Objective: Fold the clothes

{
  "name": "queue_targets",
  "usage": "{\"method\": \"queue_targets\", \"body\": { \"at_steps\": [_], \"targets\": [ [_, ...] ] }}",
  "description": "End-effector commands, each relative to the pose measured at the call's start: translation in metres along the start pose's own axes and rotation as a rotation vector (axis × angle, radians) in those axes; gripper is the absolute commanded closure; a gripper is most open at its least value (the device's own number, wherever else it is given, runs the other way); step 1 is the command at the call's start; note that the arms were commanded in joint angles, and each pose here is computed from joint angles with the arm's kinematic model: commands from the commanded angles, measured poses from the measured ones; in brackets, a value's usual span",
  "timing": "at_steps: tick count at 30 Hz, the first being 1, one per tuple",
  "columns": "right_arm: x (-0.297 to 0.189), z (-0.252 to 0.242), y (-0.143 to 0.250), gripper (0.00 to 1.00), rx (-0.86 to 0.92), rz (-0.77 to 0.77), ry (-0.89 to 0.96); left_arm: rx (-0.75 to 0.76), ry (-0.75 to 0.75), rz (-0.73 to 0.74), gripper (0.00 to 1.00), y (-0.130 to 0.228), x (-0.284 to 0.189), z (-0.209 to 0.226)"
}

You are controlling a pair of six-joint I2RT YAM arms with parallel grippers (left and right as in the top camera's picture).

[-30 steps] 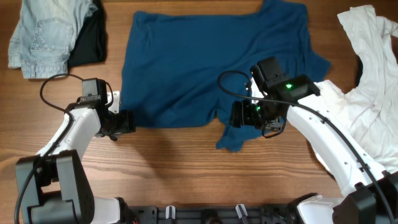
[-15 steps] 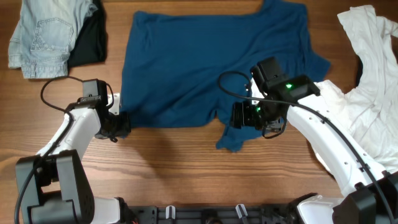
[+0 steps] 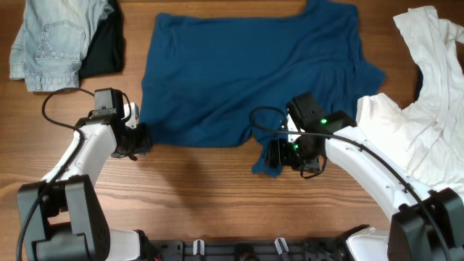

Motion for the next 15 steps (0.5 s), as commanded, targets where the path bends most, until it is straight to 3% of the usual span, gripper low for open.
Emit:
{"method": "queue_targets", "body": {
  "at_steps": [1, 9, 15],
  "targets": [
    [0.013, -0.001, 0.002, 0.18, 0.01, -0.001, -0.024, -0.007, 0.016, -0.027, 0.96, -0.009, -0.003, -0.004],
    [0.031, -0.013, -0.004, 0.22, 0.089, -0.02, 0.012, -0.006, 0.016, -0.027, 0.96, -0.009, -0.003, -0.004],
    [0.031, -0.019, -0.008, 0.46, 0.168, -0.049, 0.048, -0.007, 0.016, -0.027, 0.96, -0.009, -0.003, -0.004]
  ]
}}
Point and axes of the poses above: each gripper's point midway between its finger pads, its own x axis out along the fingers, its own z axis along the line the jaws close on, y = z × x, the point moved 1 cm from there along -x, back along the fingers, and after that the axes turned 9 degrees about x, right-handed, at the moved point
